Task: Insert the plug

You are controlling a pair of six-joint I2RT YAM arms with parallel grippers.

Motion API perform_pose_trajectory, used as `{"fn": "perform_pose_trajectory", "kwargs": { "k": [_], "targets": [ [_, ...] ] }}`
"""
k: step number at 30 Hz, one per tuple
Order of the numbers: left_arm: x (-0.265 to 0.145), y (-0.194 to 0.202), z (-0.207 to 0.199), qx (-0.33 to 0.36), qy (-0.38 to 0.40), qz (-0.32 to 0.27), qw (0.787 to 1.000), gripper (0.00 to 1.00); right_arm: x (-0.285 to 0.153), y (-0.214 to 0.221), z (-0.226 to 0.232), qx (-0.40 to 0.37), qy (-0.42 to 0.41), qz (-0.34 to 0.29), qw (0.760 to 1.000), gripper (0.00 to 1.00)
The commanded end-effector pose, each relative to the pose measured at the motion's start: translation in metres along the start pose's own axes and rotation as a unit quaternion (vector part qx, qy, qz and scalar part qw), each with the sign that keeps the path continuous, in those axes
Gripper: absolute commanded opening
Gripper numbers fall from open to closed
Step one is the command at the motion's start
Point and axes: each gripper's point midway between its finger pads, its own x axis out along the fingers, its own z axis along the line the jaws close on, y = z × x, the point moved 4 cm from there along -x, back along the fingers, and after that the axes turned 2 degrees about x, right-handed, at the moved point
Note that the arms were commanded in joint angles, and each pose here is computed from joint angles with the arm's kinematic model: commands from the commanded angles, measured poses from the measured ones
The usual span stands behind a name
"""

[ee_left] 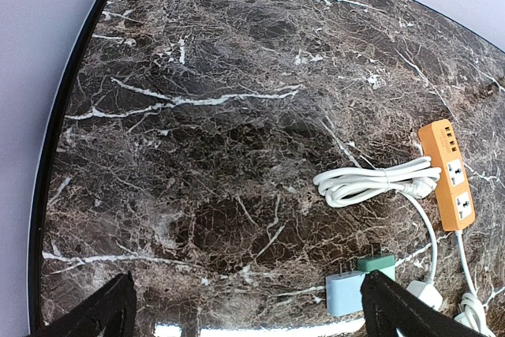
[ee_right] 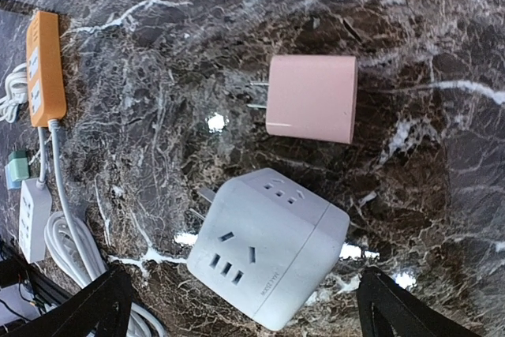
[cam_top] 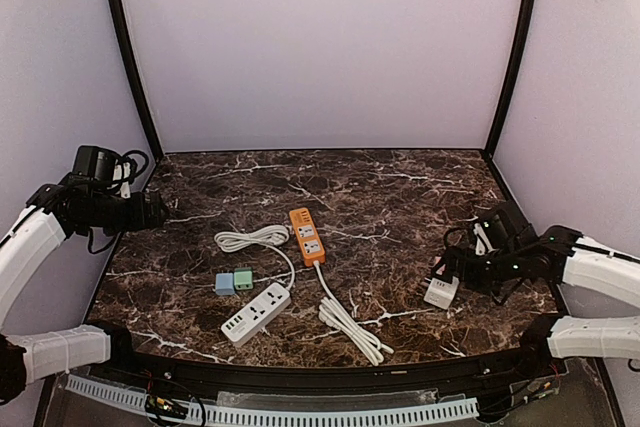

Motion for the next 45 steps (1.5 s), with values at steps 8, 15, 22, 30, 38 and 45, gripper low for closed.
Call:
{"fn": "perform_pose_trajectory", "kwargs": {
  "k": [8, 15, 22, 30, 38, 45],
  "targets": [
    [0.004, 0.005, 0.0, 0.005, 0.001, 0.007, 1.0, 1.0, 0.014, 0.012, -0.006, 0.066, 0.055, 0.032, 0.996, 0.96],
    [0.005, 0.005, 0.0, 0.004, 0.001, 0.01, 1.0, 1.0, 0.018, 0.007, -0.009, 0.084, 0.077, 0.019, 0.993, 0.87],
    [0.005, 0.005, -0.001, 0.003, 0.002, 0.009, 1.0, 1.0, 0.022, 0.002, -0.003, 0.087, 0.074, 0.019, 0.993, 0.9],
    [0.004, 0.005, 0.0, 0.004, 0.002, 0.008, 1.0, 1.0, 0.031, 0.003, -0.002, 0.089, 0.09, 0.04, 0.991, 0.79],
    [0.004, 0.005, 0.0, 0.005, -0.001, 0.007, 1.0, 1.0, 0.029, 0.003, -0.001, 0.079, 0.1, 0.049, 0.991, 0.62],
    [0.004, 0.005, 0.0, 0.005, 0.0, 0.006, 1.0, 1.0, 0.019, -0.006, 0.011, 0.052, 0.079, 0.037, 0.995, 0.46]
  ]
}}
